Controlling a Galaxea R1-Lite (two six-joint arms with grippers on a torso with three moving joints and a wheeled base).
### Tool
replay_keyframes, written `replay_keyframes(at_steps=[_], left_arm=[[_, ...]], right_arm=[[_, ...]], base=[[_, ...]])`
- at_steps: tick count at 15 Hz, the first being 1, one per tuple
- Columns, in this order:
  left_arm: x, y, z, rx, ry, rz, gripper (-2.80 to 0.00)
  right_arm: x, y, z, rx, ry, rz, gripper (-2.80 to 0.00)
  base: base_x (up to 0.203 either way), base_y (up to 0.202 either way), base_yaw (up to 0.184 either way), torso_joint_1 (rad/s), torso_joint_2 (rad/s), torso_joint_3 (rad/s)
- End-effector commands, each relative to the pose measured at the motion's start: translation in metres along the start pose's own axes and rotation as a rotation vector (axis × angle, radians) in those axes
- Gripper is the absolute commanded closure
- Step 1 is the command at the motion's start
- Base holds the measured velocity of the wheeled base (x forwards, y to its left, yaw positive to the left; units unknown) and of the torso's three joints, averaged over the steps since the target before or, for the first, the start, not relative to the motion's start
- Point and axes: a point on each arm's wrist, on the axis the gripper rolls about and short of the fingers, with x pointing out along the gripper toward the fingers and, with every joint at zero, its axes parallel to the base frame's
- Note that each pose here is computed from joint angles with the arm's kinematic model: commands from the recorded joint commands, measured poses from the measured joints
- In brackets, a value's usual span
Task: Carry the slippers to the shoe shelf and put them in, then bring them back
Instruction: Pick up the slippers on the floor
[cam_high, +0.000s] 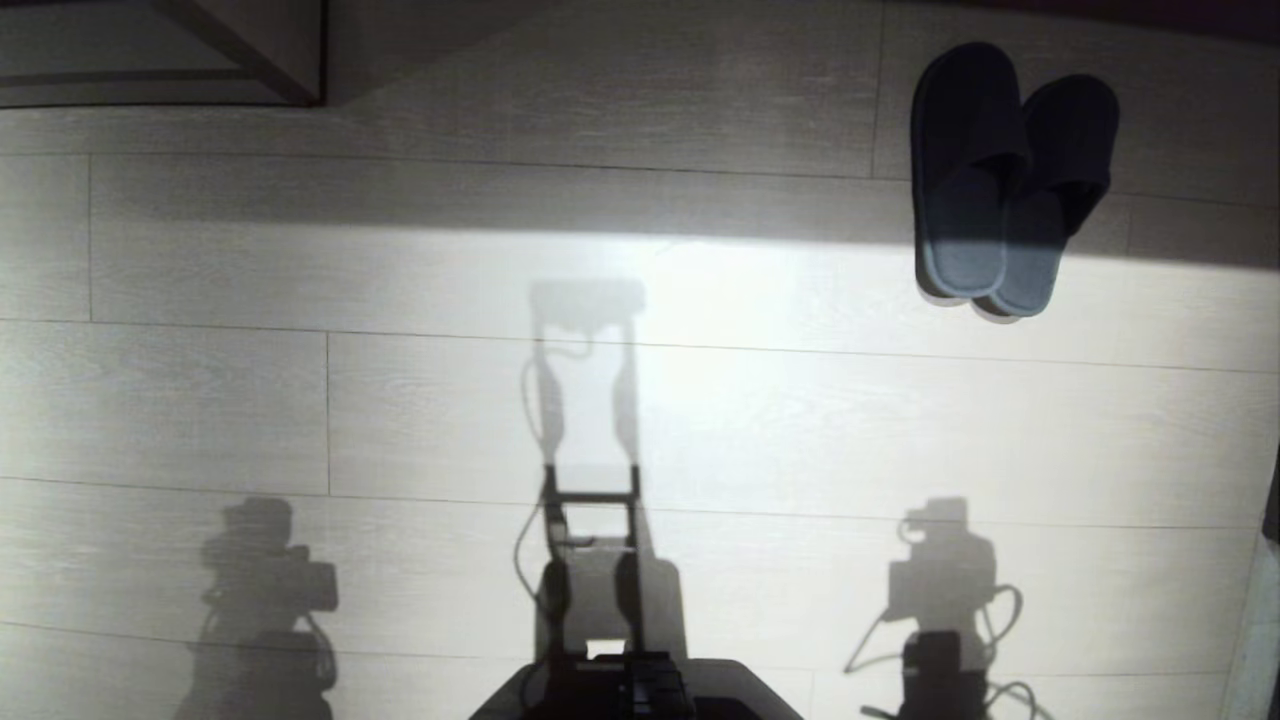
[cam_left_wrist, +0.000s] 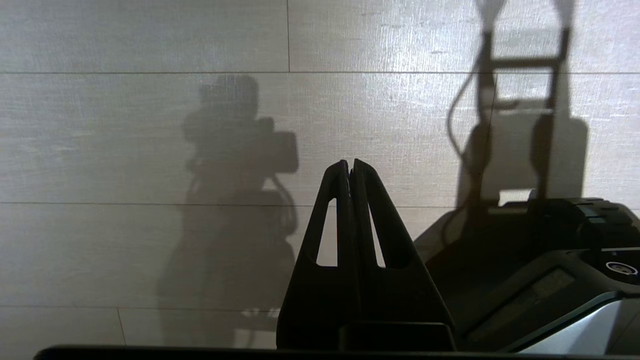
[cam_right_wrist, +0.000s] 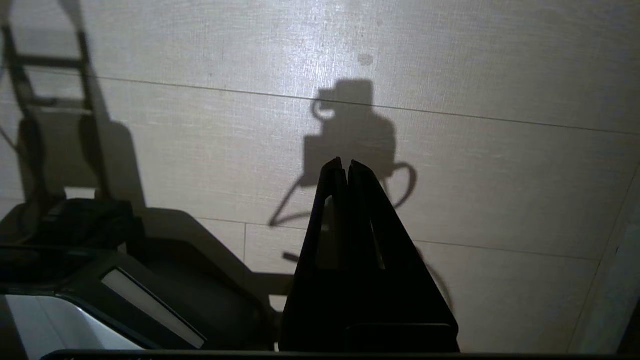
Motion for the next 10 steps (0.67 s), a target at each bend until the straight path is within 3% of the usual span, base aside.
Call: replay_keyframes(at_steps=[1,10], left_arm=[[0.0001,0.0000,0.0000,0.000,0.002,-0.001,0.00],[0.0001,0.0000,-0.0002,0.000,0.003,-0.001,0.00]], right_arm=[[0.0000,0.0000,0.0000,0.000,0.000,0.001,0.00],[0.0000,0.0000,0.0000,0.000,0.000,0.001,0.00]], base=[[0.000,0.000,0.000,0.007,0.01,-0.198],[0.000,0.000,0.000,0.001,0.00,-0.165]])
